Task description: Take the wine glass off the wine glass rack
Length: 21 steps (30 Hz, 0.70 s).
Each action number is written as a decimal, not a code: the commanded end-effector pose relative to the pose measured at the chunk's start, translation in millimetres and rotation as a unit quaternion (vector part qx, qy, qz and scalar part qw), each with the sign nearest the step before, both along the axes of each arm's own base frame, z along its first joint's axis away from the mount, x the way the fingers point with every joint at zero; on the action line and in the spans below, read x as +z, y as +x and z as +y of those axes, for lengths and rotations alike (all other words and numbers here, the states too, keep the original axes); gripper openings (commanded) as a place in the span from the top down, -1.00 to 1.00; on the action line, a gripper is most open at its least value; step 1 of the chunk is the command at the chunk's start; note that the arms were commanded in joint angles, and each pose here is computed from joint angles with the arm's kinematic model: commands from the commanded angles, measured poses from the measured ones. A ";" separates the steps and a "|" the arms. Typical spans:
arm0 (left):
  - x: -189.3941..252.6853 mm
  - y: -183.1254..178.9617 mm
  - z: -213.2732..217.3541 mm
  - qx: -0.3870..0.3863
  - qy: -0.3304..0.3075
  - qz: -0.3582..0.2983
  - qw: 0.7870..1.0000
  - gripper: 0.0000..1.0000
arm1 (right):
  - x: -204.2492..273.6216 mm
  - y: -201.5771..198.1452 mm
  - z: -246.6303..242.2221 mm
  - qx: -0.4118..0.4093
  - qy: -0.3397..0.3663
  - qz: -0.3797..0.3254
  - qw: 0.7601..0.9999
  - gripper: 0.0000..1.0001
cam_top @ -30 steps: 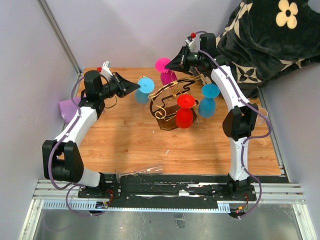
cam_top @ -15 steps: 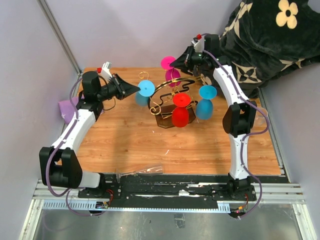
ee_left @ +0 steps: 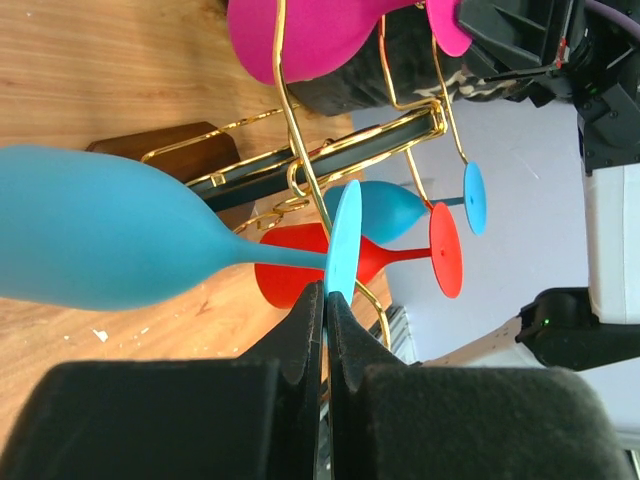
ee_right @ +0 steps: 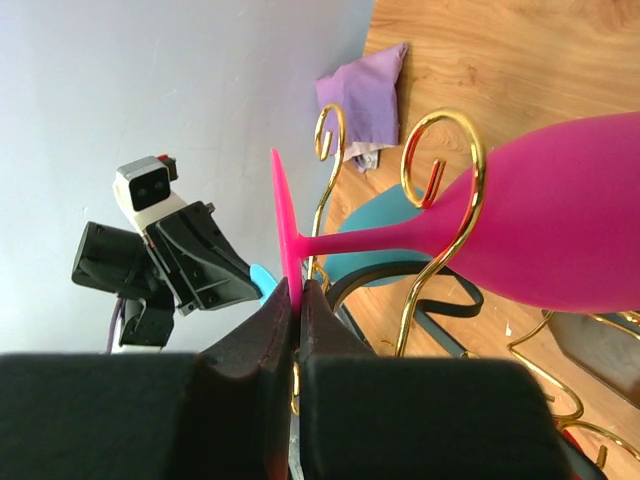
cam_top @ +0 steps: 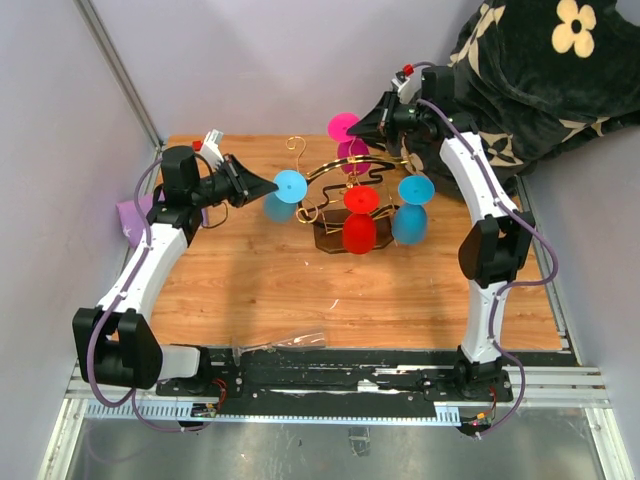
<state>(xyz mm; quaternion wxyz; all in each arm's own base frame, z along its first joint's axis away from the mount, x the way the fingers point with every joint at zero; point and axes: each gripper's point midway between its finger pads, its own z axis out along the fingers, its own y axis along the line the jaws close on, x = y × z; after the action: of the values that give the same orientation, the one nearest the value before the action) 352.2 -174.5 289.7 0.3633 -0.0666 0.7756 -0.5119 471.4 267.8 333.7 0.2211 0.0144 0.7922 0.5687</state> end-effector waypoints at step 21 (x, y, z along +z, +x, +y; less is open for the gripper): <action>18.2 -5.4 40.2 0.039 0.059 -0.012 0.997 0.99 | 64.4 0.0 42.4 0.114 0.152 -0.018 0.982 0.99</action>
<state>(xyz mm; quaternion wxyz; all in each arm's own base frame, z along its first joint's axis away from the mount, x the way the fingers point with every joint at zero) 350.5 -148.8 288.7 0.3714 -0.0790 0.8017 -0.4617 473.3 304.0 362.8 0.1465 -0.0113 0.7207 0.6775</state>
